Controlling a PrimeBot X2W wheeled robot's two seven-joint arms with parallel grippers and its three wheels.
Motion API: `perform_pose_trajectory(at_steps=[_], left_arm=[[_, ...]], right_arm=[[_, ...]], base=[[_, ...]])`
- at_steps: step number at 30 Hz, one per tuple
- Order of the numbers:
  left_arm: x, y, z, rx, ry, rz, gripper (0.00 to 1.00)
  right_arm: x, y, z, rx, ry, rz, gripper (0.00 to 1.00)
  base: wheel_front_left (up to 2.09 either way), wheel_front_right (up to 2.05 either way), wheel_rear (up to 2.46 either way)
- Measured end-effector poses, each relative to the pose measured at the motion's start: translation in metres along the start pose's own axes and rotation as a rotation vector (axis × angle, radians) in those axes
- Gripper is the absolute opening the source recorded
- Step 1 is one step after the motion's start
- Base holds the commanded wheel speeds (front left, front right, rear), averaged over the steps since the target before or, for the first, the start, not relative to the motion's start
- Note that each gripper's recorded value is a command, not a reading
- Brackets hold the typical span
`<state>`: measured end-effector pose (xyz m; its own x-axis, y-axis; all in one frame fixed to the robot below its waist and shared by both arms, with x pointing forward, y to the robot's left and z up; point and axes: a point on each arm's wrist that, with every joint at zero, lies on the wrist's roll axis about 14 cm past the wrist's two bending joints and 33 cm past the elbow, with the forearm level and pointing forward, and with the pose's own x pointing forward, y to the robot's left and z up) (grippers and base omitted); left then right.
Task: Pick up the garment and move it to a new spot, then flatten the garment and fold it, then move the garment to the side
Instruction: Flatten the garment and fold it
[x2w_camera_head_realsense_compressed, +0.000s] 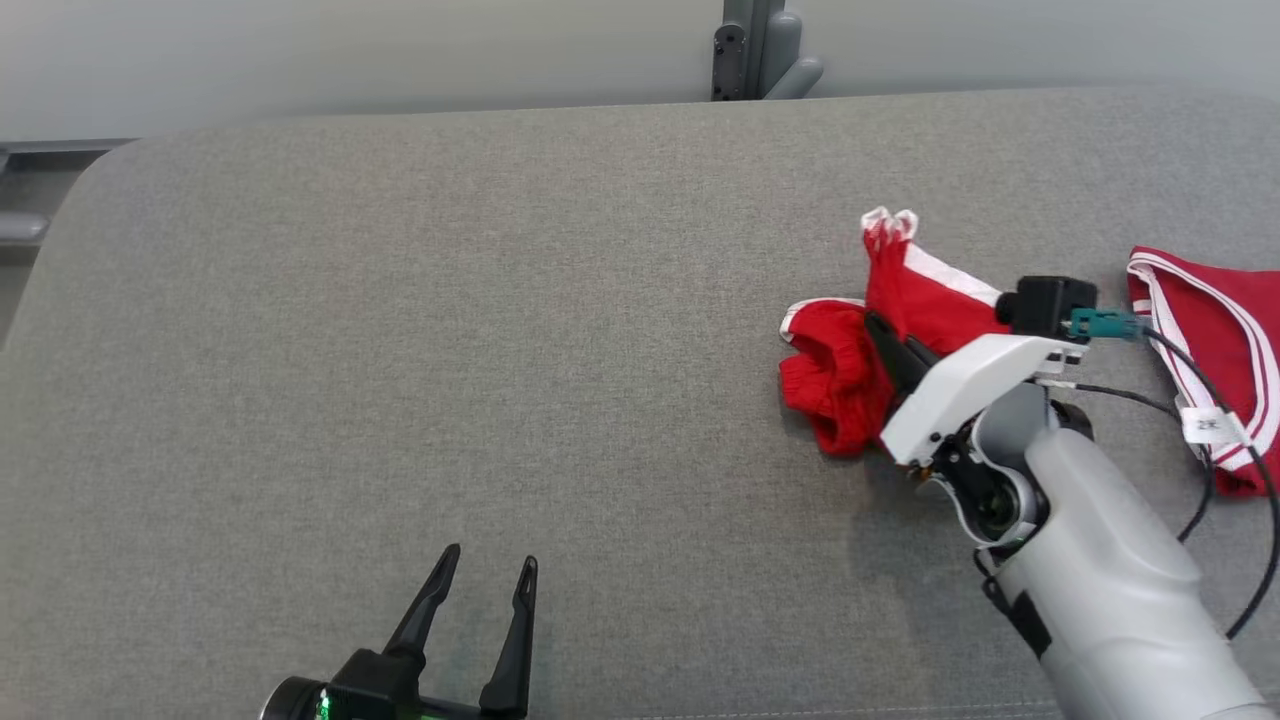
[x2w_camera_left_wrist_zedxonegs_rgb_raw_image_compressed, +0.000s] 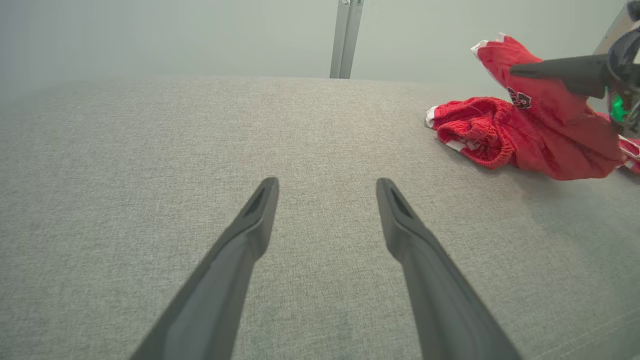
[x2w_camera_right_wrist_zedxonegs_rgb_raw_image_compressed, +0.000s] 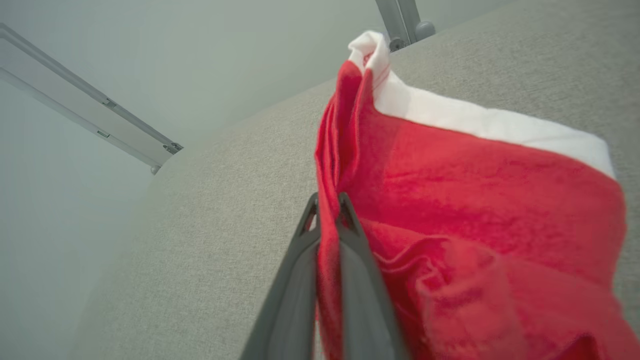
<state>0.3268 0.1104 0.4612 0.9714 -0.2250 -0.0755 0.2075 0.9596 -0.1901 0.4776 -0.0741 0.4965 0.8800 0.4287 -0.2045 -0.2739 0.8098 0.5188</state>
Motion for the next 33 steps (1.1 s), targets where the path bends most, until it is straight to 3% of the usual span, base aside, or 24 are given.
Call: perform_pose_trajectory(at_steps=[3,7,8,9,10,12,13,14,23,29,30,31,32,33], left_arm=[[-0.001,0.006,-0.002,0.008,0.007,0.016,1.00],[-0.002,0.012,-0.006,0.013,0.023,0.034,1.00],[-0.003,0.013,-0.007,0.011,0.026,0.038,1.00],[-0.004,0.014,-0.008,0.010,0.028,0.042,1.00],[-0.004,0.015,-0.009,0.008,0.031,0.046,1.00],[-0.004,0.016,-0.011,0.006,0.035,0.050,1.00],[-0.004,0.017,-0.011,0.004,0.036,0.052,1.00],[-0.004,0.017,-0.011,0.003,0.036,0.053,1.00],[-0.003,0.014,-0.007,0.003,0.019,0.044,1.00],[-0.006,0.016,-0.001,-0.001,0.000,0.053,1.00],[-0.007,0.016,-0.002,-0.002,0.001,0.054,1.00],[-0.007,0.016,-0.002,-0.003,0.003,0.056,1.00],[-0.006,0.016,-0.002,-0.004,0.004,0.056,1.00],[-0.006,0.017,-0.003,-0.005,0.007,0.057,1.00]], right_arm=[[0.013,0.024,-0.014,-0.004,0.030,0.037,0.00],[0.022,0.028,-0.021,-0.029,0.047,0.037,0.00],[0.024,0.028,-0.024,-0.039,0.056,0.035,0.13],[0.025,0.029,-0.026,-0.043,0.061,0.035,0.13],[0.026,0.029,-0.027,-0.045,0.063,0.035,0.36],[0.027,0.031,-0.029,-0.054,0.068,0.039,0.58],[0.027,0.033,-0.030,-0.064,0.072,0.044,0.90],[0.027,0.034,-0.030,-0.070,0.073,0.047,1.00],[0.003,0.057,-0.019,-0.118,-0.001,0.120,1.00],[-0.038,0.016,0.023,-0.194,-0.196,0.026,1.00],[-0.044,0.008,0.027,-0.181,-0.221,0.002,0.49],[-0.050,0.001,0.029,-0.173,-0.236,-0.021,0.15],[-0.055,-0.008,0.030,-0.176,-0.243,-0.048,0.00],[-0.059,-0.018,0.032,-0.198,-0.247,-0.075,0.00]], base=[[0.00,0.00,0.00],[0.00,0.00,0.00],[0.00,0.00,0.00],[0.00,0.00,0.00],[0.00,0.00,0.00],[0.00,0.00,0.00],[0.00,0.00,0.00],[0.00,0.00,0.00],[0.00,0.00,0.00],[0.00,0.00,0.00],[0.00,0.00,0.00],[0.00,0.00,0.00],[0.00,0.00,0.00],[0.00,0.00,0.00]])
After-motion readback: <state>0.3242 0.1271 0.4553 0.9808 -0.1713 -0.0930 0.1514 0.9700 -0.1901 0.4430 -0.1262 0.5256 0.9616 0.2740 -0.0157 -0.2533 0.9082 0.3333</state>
